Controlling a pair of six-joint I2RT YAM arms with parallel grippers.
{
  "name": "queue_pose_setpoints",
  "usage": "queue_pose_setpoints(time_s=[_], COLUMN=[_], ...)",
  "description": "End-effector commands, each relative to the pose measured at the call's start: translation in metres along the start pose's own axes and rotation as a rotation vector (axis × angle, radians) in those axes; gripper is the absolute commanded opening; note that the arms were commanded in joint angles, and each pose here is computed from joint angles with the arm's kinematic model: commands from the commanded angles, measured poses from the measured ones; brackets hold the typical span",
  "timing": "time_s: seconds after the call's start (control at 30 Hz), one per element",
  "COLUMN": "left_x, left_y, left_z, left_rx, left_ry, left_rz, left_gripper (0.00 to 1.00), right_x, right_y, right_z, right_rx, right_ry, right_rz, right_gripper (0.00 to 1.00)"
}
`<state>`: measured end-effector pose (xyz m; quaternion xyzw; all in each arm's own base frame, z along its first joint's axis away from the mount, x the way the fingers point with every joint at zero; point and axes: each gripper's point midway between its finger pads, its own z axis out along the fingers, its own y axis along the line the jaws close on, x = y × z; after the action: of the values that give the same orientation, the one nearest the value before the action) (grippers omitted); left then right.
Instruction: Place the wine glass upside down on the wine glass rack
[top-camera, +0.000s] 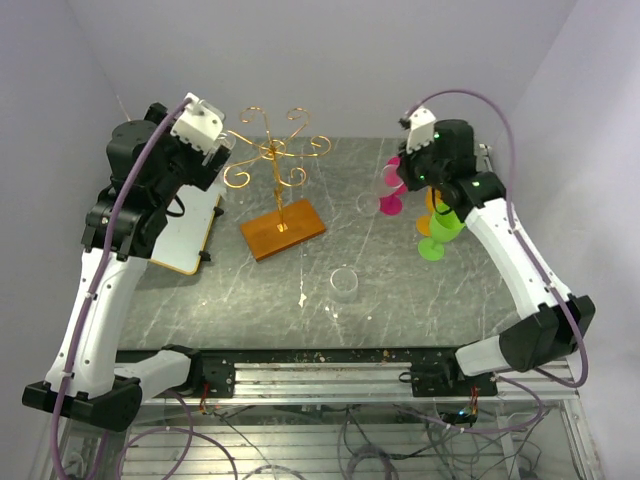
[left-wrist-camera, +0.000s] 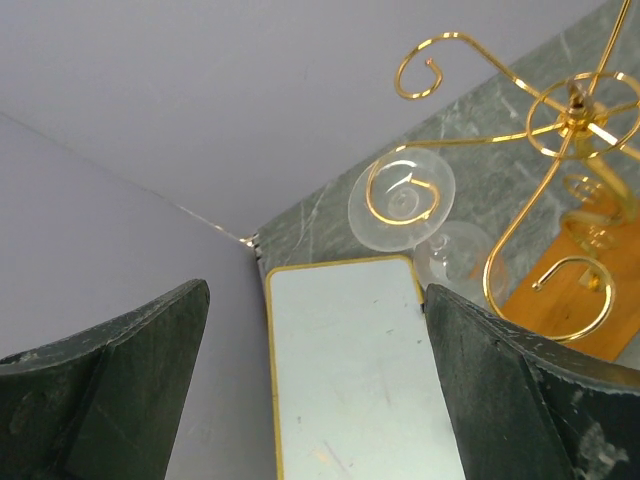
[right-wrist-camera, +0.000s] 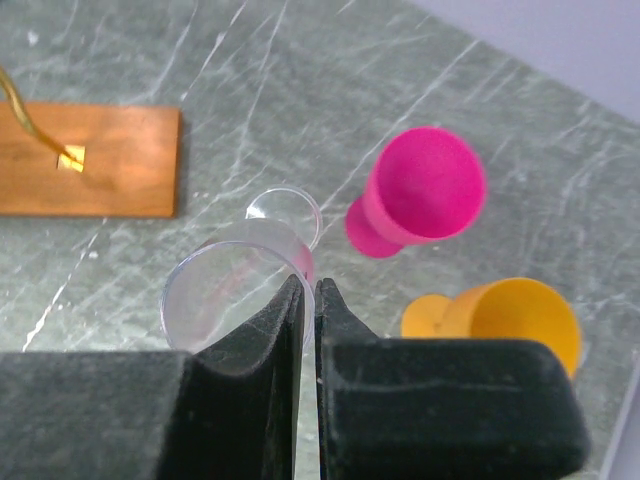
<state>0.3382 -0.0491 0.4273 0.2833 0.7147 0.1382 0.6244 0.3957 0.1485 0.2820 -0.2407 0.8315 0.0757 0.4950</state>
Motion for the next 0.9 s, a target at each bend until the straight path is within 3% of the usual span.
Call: queue_pose_setpoints(time_s=[0.0, 0.27, 0.47, 0.87], left_x=[-0.041, -0.071, -0.085, -0.111], left_y=[0.011, -0.009, -0.02, -0.041], left_z=[-0.012, -0.014, -0.005, 0.025], left_rx=[-0.007, 0.152, 0.23, 0.391], left_ry=[-0.149, -0.254, -0.276, -0.289], left_rz=[-0.181, -0.447, -0.566, -0.842], left_gripper=[0.99, 0.94, 0.91, 0.84], right_x=[-0.059, -0.127, -0.181, -0.251], right_y=[-0.023, -0.037, -0.043, -0.007], right_z=[-0.046, -0.101, -0.135, -0.165], right_rx=[0.04, 0.105, 0.133, -0.097], right_ry=[-0.191, -0.388, -0.529, -0.716], right_rz=[-0.002, -0.046, -0.061, -0.012], right_gripper=[0.0, 0.0, 0.0, 0.0])
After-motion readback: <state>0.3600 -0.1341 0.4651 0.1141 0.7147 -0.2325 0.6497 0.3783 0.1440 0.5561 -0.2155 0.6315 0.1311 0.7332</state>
